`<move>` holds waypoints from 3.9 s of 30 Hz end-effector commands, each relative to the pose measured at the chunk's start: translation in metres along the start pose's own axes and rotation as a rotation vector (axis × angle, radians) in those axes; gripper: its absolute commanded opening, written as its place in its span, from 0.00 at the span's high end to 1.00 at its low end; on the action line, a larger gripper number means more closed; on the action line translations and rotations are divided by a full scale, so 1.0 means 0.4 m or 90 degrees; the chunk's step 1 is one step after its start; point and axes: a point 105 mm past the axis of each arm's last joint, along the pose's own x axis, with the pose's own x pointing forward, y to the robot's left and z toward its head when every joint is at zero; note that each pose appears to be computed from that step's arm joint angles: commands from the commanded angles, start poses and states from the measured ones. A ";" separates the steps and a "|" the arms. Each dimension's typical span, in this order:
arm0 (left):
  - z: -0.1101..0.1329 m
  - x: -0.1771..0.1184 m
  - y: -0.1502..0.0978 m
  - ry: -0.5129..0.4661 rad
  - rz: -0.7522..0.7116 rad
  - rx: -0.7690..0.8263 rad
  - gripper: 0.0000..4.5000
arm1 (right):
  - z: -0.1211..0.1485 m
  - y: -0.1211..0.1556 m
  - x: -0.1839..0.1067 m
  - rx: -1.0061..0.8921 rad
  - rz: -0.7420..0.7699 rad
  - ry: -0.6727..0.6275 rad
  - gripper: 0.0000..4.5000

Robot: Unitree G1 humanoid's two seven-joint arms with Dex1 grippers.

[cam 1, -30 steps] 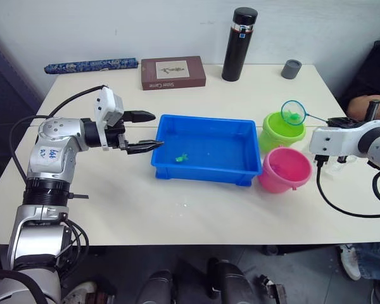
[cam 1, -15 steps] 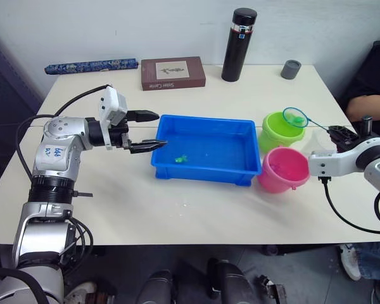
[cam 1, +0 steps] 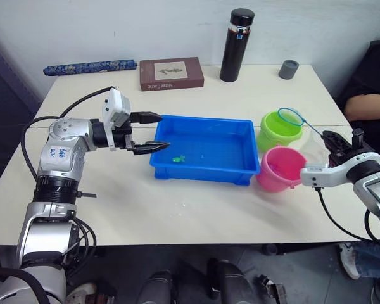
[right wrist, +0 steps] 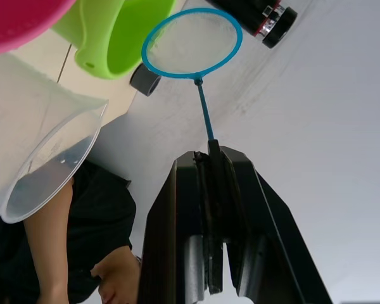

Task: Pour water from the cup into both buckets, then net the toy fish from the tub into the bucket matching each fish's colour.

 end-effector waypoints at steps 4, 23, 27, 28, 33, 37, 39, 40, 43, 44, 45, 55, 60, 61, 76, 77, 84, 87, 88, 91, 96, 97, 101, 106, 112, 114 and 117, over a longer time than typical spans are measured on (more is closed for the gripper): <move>0.024 -0.039 0.005 -0.004 0.030 0.020 0.01 | -0.012 -0.146 0.030 0.172 -0.085 -0.066 1.00; -0.022 -0.219 -0.068 0.076 0.197 -0.055 0.01 | 0.234 -0.125 0.074 0.741 0.524 -0.311 1.00; -0.025 -0.239 -0.088 0.093 0.220 -0.063 0.01 | 0.286 -0.131 0.113 0.782 0.587 -0.300 1.00; -0.024 -0.241 -0.091 0.093 0.224 -0.064 0.01 | 0.293 -0.133 0.118 0.782 0.596 -0.297 1.00; -0.021 -0.249 -0.105 0.094 0.238 -0.065 0.01 | 0.337 -0.153 0.136 0.789 0.636 -0.293 1.00; -0.017 -0.247 -0.112 0.093 0.244 -0.065 0.01 | 0.353 -0.147 0.140 0.788 0.664 -0.274 1.00; -0.014 -0.250 -0.117 0.094 0.248 -0.064 0.01 | 0.373 -0.148 0.138 0.785 0.674 -0.282 1.00; -0.012 -0.251 -0.119 0.094 0.250 -0.064 0.01 | 0.387 -0.150 0.136 0.785 0.680 -0.292 1.00; -0.008 -0.255 -0.124 0.097 0.253 -0.064 0.01 | 0.415 -0.153 0.135 0.793 0.686 -0.307 1.00; -0.007 -0.255 -0.125 0.097 0.254 -0.064 0.01 | 0.421 -0.154 0.137 0.796 0.684 -0.308 1.00; -0.006 -0.257 -0.127 0.099 0.254 -0.064 0.01 | 0.427 -0.155 0.139 0.802 0.683 -0.308 1.00; 0.000 -0.264 -0.137 0.114 0.249 -0.073 0.01 | 0.479 -0.201 0.171 0.944 0.638 -0.343 1.00; 0.000 -0.250 -0.129 0.108 0.239 -0.070 0.01 | 0.452 -0.249 0.158 1.021 0.635 -0.379 1.00; 0.000 -0.247 -0.127 0.106 0.236 -0.069 0.01 | 0.444 -0.255 0.152 1.030 0.637 -0.384 1.00; 0.017 -0.190 -0.066 0.081 0.169 -0.033 0.01 | 0.314 -0.229 0.126 1.105 0.536 -0.342 1.00; 0.016 -0.181 -0.067 0.082 0.159 -0.030 0.01 | 0.304 -0.229 0.126 1.114 0.524 -0.343 1.00; -0.007 -0.117 -0.084 0.069 0.115 -0.022 0.01 | 0.206 -0.212 0.084 1.136 0.418 -0.325 1.00; -0.004 -0.092 -0.084 0.051 0.101 -0.014 0.01 | 0.135 -0.201 0.068 1.163 0.379 -0.274 1.00; 0.003 -0.080 -0.083 0.042 0.096 -0.010 0.01 | 0.107 -0.198 0.064 1.176 0.369 -0.259 1.00; 0.017 -0.053 -0.073 0.017 0.079 0.004 0.01 | 0.012 -0.176 0.057 1.173 0.305 -0.175 1.00; 0.021 -0.010 -0.070 -0.011 0.047 0.006 0.01 | -0.113 -0.129 0.055 1.146 0.217 -0.046 1.00; 0.023 -0.002 -0.071 -0.014 0.042 0.006 0.01 | -0.128 -0.122 0.054 1.136 0.209 -0.033 1.00; 0.028 0.000 -0.064 -0.016 0.034 0.011 0.01 | -0.167 -0.075 0.047 1.018 0.202 0.038 1.00; 0.025 0.000 -0.060 -0.013 0.025 0.011 0.01 | -0.156 -0.059 0.054 0.845 0.197 0.037 1.00; 0.025 0.012 -0.052 -0.018 0.014 0.006 0.01 | -0.084 -0.067 0.070 0.616 0.198 -0.019 1.00; 0.023 0.016 -0.054 -0.017 0.008 0.006 0.01 | -0.086 -0.061 0.073 0.557 0.195 -0.012 1.00; 0.023 0.018 -0.054 -0.019 0.006 0.005 0.01 | -0.093 -0.045 0.068 0.493 0.201 0.007 1.00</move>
